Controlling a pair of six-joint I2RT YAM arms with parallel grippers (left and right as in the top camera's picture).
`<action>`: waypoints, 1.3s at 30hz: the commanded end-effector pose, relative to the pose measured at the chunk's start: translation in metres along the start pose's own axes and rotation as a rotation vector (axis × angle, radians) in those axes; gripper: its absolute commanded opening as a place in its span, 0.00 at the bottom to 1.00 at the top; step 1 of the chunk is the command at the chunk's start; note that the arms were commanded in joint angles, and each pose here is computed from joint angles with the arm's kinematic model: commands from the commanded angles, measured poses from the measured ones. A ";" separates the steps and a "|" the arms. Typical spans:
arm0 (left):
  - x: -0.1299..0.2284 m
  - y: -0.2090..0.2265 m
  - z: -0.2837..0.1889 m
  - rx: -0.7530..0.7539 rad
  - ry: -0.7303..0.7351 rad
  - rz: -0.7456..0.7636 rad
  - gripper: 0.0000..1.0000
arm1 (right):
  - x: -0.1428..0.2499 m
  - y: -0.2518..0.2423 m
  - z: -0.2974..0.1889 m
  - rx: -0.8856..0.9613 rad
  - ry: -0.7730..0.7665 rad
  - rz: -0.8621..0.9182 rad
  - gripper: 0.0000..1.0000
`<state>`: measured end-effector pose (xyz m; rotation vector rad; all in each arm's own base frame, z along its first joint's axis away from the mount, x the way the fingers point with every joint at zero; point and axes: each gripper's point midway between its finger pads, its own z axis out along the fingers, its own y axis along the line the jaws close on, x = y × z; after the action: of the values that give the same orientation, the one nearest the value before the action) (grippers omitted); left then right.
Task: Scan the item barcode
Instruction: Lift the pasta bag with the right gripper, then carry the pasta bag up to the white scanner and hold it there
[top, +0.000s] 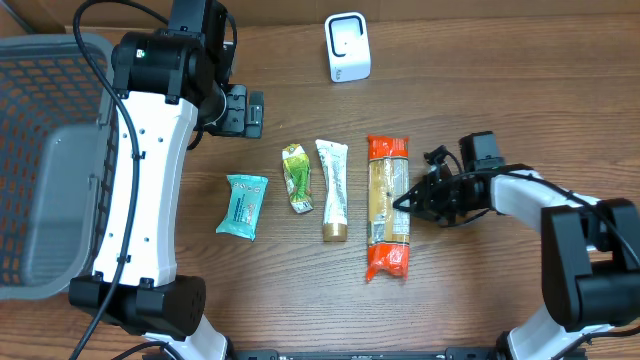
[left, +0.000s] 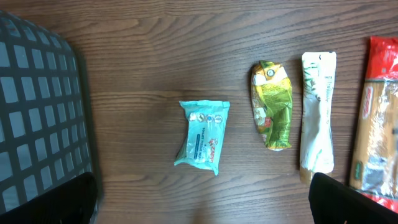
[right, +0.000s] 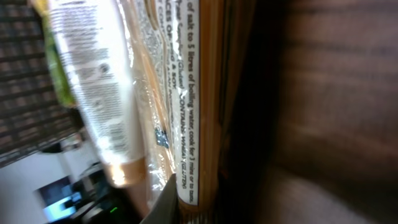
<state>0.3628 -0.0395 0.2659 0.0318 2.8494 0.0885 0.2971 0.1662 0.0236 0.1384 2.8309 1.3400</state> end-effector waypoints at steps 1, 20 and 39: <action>0.000 0.001 0.004 -0.001 0.011 0.011 1.00 | -0.007 0.060 -0.033 -0.285 0.022 -0.058 0.04; 0.000 0.001 0.004 -0.001 0.011 0.011 1.00 | 0.026 0.278 -0.207 -0.716 -0.047 -0.541 0.04; 0.000 0.001 0.004 -0.001 0.011 0.011 1.00 | -0.026 0.296 -0.207 -0.412 -0.354 -0.528 0.04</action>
<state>0.3628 -0.0395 0.2659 0.0318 2.8494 0.0885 0.3290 0.1892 0.3760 -0.3294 2.0559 1.7556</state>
